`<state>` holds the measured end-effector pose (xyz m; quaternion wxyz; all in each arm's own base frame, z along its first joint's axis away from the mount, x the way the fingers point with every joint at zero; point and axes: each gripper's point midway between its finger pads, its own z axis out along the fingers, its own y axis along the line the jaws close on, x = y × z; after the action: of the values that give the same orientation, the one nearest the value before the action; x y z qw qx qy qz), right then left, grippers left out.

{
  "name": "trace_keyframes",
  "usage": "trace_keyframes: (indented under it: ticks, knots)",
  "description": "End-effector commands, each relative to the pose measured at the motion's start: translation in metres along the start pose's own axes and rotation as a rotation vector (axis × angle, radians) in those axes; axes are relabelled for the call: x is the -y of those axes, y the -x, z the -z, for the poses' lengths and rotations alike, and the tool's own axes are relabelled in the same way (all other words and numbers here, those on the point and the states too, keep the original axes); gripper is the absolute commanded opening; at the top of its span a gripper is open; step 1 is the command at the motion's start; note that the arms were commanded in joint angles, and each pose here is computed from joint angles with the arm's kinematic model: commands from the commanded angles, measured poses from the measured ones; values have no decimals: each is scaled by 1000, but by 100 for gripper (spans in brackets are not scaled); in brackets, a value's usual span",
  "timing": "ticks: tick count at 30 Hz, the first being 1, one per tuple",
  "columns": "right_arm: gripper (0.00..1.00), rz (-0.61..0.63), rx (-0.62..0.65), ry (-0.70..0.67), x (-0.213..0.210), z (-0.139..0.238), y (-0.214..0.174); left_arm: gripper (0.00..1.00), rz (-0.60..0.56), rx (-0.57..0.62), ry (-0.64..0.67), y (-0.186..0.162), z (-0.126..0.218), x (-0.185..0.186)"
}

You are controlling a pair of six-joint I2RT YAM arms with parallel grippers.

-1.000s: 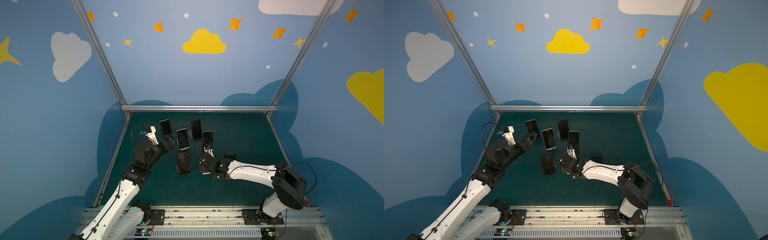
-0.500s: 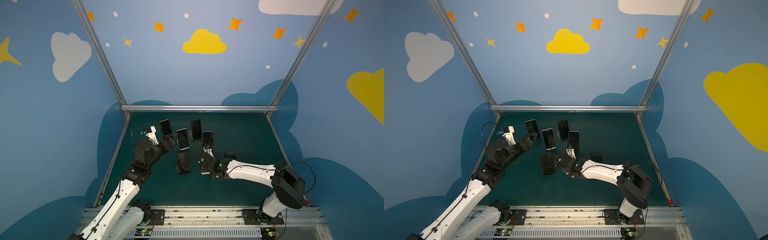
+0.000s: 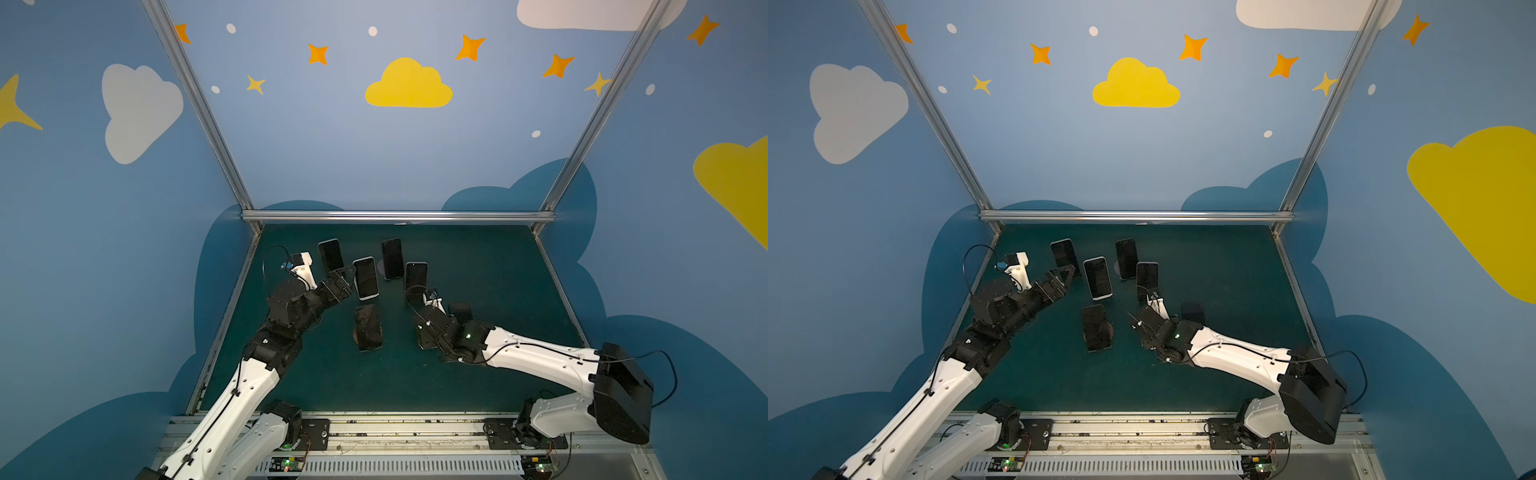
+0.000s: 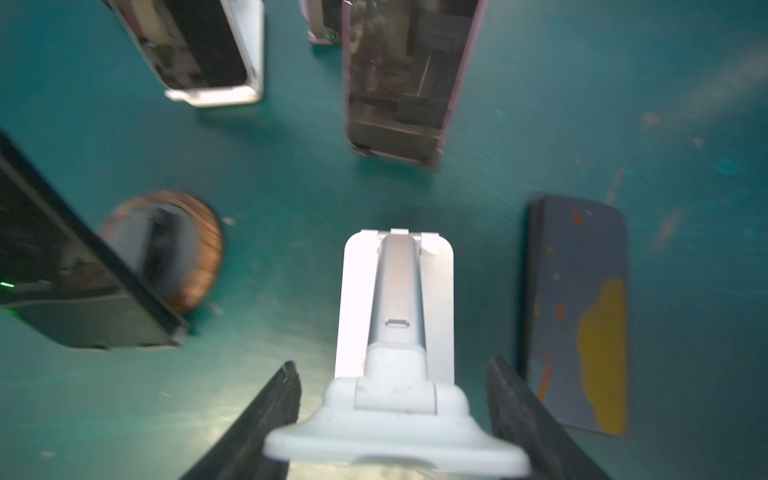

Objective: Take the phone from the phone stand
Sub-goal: 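Close the right gripper on the white stand and lift it, then carry the white stand to the table edge farthest from the robot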

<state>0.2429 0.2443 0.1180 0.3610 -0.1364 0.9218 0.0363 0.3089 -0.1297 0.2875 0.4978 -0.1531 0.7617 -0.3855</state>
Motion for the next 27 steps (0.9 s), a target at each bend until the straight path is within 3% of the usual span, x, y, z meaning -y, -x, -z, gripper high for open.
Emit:
trace_keyframes:
  ticks: [1,11,14,27]
  knots:
    - [58,19,23,-28,21,13,7,100,-15,0,-13,0,-1,2]
    - [57,-59,115,-60,73,4,41,100,-16,0,-20,0,0,4]
    - [58,-76,162,-65,87,-8,65,100,-16,2,-21,0,0,4]
    - [58,-176,134,9,134,-89,147,100,-29,6,-33,2,3,8]
